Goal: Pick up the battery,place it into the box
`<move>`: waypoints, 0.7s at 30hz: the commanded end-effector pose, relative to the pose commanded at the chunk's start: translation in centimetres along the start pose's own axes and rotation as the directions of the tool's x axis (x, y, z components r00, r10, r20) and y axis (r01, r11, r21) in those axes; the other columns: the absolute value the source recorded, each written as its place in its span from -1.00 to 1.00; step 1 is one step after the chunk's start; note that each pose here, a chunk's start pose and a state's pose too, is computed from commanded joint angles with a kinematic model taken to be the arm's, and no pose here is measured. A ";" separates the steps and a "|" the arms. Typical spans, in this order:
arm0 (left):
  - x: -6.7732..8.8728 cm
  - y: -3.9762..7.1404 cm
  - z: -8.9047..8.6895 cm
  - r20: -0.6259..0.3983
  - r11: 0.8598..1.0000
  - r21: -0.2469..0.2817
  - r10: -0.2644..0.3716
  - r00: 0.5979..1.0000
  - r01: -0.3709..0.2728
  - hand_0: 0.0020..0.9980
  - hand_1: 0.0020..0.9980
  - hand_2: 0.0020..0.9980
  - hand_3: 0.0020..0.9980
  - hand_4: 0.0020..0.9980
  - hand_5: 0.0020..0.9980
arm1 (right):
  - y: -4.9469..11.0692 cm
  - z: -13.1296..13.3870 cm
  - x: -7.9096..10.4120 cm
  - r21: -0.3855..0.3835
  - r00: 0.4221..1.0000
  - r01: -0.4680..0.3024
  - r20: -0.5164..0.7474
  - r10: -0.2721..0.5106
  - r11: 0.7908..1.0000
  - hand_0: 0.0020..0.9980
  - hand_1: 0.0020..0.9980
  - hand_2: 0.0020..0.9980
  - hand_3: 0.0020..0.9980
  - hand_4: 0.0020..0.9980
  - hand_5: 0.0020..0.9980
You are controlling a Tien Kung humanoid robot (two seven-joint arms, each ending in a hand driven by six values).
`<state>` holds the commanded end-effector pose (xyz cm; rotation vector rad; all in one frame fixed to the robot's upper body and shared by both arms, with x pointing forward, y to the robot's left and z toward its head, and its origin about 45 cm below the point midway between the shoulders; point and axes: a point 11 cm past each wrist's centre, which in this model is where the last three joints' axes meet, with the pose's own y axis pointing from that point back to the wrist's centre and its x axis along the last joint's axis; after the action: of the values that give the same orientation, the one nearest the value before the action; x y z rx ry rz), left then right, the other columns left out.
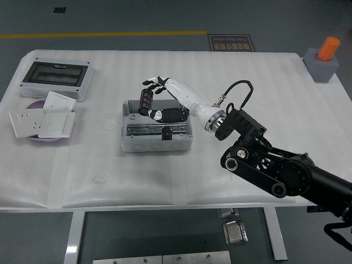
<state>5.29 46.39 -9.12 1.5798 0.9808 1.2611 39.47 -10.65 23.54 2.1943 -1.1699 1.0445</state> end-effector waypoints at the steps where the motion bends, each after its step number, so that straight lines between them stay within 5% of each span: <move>1: 0.0 0.0 0.0 0.000 1.000 0.000 0.000 1.000 0.000 -0.07 0.17 -0.19 0.04 -0.11 -0.41 | 0.0 0.1 0.0 -0.004 1.000 0.000 -0.003 0.000 1.000 1.00 0.83 1.00 1.00 1.00 0.26; 10: -0.2 0.0 0.1 0.003 1.000 -0.001 -0.004 1.000 0.004 -0.07 0.17 -0.19 0.04 -0.11 -0.41 | 0.0 0.8 1.2 -0.024 0.999 -0.013 -0.032 0.012 1.000 1.00 0.85 1.00 1.00 1.00 0.26; 21: -0.1 0.0 -0.1 0.003 1.000 0.001 -0.003 1.000 0.003 -0.07 0.17 -0.20 0.03 -0.10 -0.41 | 1.7 2.2 11.9 -0.038 0.966 -0.234 -0.119 0.228 0.971 1.00 0.79 0.97 1.00 1.00 0.36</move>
<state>5.18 46.28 -9.19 1.5801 0.9819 1.2554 43.25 -19.05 31.63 1.9644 -1.4088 1.2022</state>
